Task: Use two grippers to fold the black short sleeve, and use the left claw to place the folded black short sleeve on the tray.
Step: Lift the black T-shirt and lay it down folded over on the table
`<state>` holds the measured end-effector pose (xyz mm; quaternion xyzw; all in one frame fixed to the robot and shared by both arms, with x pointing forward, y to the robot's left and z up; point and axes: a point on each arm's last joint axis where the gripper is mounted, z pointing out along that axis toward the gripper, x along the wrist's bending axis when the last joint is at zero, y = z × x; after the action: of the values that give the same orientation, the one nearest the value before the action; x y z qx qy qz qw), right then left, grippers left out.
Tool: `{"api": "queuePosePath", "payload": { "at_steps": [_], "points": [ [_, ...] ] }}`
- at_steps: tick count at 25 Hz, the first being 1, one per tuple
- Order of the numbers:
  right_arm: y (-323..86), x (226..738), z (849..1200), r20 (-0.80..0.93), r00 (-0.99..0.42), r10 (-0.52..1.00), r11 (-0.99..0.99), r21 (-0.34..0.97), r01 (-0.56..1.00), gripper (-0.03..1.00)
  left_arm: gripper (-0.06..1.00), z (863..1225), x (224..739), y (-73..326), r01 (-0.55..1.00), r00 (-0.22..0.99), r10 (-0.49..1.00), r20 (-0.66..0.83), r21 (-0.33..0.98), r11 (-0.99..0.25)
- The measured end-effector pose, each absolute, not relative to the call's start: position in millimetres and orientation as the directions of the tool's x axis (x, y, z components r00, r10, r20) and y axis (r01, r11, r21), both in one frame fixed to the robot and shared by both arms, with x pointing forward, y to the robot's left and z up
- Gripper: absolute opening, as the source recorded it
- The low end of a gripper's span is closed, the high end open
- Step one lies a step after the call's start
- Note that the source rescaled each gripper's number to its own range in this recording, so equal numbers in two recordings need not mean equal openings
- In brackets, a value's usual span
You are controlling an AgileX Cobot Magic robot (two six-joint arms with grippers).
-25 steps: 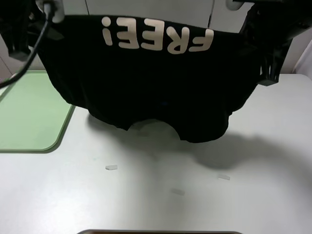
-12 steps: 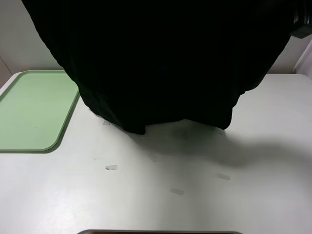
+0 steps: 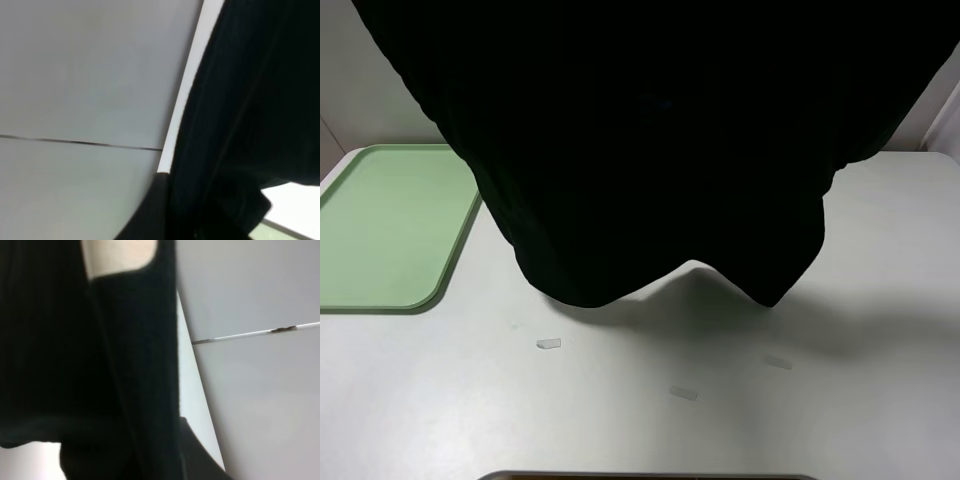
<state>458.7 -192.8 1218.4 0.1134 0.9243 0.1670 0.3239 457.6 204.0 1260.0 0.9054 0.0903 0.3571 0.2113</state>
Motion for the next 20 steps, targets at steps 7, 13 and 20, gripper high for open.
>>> {"api": "queuePosePath", "payload": {
  "at_steps": [7, 13, 20],
  "points": [
    [-206, 431, 1239, -0.578, -0.723, 0.378, 0.883, 0.459, 0.094, 0.00, 0.00, 1258, 449, 207, 0.036, 0.768, 0.296, 0.568, 0.423, -0.905],
    [-213, 406, 1253, -0.563, -0.715, 0.416, 0.841, 0.538, 0.066, 0.00, 0.00, 1268, 434, 213, 0.016, 0.747, 0.302, 0.592, 0.438, -0.899],
    [-213, 397, 1257, -0.540, -0.726, 0.427, 0.815, 0.578, 0.049, 0.00, 0.00, 1277, 419, 219, 0.028, 0.722, 0.349, 0.597, 0.479, -0.877]
  ]
}}
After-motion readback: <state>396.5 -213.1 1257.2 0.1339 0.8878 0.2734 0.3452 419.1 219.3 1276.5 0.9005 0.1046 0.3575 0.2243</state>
